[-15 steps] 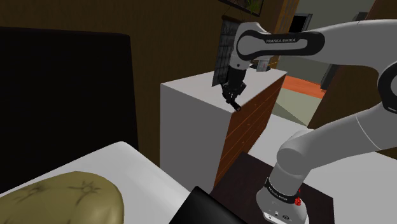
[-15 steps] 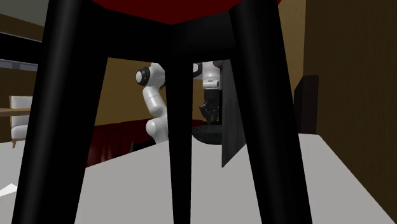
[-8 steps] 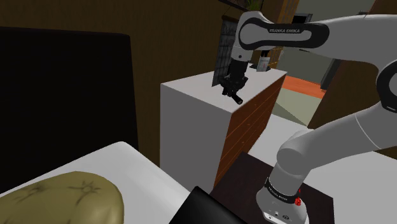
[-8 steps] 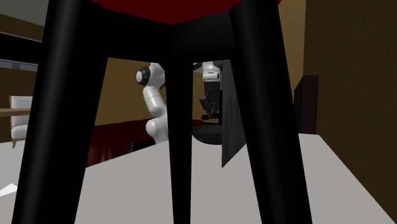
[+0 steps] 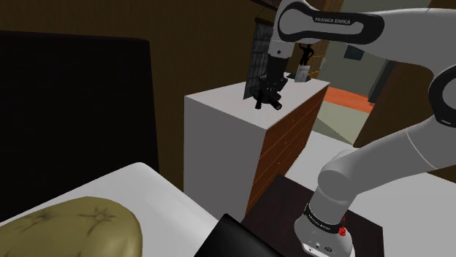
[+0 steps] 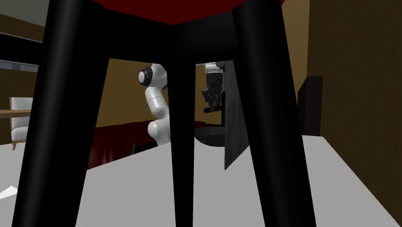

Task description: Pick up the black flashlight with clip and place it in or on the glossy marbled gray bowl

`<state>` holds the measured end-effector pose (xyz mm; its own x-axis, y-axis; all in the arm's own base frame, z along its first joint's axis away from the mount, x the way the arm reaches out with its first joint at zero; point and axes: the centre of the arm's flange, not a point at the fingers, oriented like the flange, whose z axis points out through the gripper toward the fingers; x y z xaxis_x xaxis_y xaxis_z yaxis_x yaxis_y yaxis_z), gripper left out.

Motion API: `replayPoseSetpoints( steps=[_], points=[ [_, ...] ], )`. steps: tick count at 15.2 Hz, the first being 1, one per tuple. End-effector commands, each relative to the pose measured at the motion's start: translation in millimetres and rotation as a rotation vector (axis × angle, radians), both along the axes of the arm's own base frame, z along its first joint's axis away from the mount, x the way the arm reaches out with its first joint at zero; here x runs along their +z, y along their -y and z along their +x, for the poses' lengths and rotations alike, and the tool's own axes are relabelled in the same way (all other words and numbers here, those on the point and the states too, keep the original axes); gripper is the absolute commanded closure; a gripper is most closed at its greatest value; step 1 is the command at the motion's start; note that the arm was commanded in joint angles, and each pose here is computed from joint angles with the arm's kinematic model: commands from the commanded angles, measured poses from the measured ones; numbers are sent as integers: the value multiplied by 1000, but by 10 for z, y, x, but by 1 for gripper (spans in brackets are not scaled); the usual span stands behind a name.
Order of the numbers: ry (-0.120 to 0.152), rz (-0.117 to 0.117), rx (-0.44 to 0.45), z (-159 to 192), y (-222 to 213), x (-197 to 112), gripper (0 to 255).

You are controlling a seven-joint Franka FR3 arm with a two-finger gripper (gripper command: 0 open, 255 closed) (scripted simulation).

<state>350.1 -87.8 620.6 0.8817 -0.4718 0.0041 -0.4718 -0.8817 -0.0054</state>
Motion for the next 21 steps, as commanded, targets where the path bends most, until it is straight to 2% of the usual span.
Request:
replayPoseSetpoints(
  steps=[1, 4, 21],
  points=[
    [0, 0, 0, -3, -8, 105, 255],
    [0, 0, 0, -3, -8, 249, 255],
    [0, 0, 0, 963, 2017, 247, 255]
  ],
)
